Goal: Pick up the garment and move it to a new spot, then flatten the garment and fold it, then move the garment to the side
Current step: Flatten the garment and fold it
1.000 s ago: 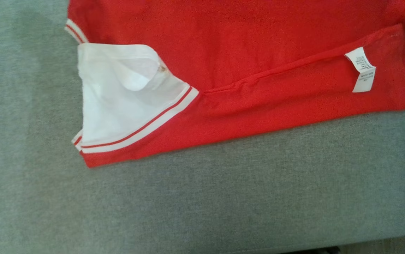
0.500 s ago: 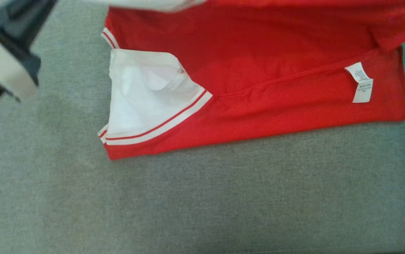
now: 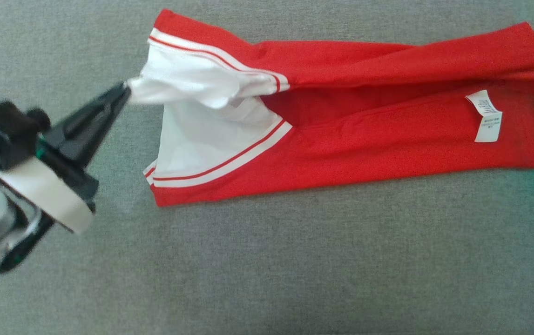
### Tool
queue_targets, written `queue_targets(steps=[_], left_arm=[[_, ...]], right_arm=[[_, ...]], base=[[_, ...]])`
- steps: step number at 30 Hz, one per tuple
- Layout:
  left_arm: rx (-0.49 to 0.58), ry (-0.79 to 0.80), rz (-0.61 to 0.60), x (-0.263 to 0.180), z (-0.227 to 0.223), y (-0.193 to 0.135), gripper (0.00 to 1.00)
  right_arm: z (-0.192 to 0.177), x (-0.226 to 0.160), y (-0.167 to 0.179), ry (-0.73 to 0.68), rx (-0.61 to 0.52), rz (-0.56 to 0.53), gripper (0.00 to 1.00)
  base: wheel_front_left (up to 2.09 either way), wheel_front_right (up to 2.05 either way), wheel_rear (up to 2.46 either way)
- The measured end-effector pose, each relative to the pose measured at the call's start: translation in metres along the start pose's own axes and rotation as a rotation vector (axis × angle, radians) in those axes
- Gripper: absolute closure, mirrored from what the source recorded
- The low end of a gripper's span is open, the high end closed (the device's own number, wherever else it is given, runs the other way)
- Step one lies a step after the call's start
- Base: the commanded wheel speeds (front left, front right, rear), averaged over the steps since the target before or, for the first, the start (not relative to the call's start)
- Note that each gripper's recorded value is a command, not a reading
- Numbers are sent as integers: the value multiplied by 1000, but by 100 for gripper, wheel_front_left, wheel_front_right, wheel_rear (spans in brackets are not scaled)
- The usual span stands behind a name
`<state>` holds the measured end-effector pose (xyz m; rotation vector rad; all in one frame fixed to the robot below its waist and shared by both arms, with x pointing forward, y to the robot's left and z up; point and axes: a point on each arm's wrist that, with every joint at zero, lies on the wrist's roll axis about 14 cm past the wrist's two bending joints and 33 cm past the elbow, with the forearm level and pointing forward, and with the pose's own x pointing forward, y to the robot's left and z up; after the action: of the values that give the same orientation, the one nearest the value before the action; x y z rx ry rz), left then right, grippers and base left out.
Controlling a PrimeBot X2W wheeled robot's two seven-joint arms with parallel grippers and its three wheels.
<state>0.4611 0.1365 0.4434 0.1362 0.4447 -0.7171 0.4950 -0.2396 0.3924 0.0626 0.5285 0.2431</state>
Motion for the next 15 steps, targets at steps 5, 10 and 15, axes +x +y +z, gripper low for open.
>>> queue_targets(steps=[5, 10, 15], left_arm=[[-32, 21, 2, -5, -19, -11, 100], [-55, 5, 28, -2, -28, -18, 37], [-58, -87, 179, 0, -17, -8, 0]], right_arm=[[-18, -5, 3, 39, 10, 1, 100], [-28, -4, 10, 48, 33, 1, 0], [-16, -11, 5, -62, 58, -50, 0]], base=[[0, 0, 0], [0, 0, 0], [0, 0, 0]])
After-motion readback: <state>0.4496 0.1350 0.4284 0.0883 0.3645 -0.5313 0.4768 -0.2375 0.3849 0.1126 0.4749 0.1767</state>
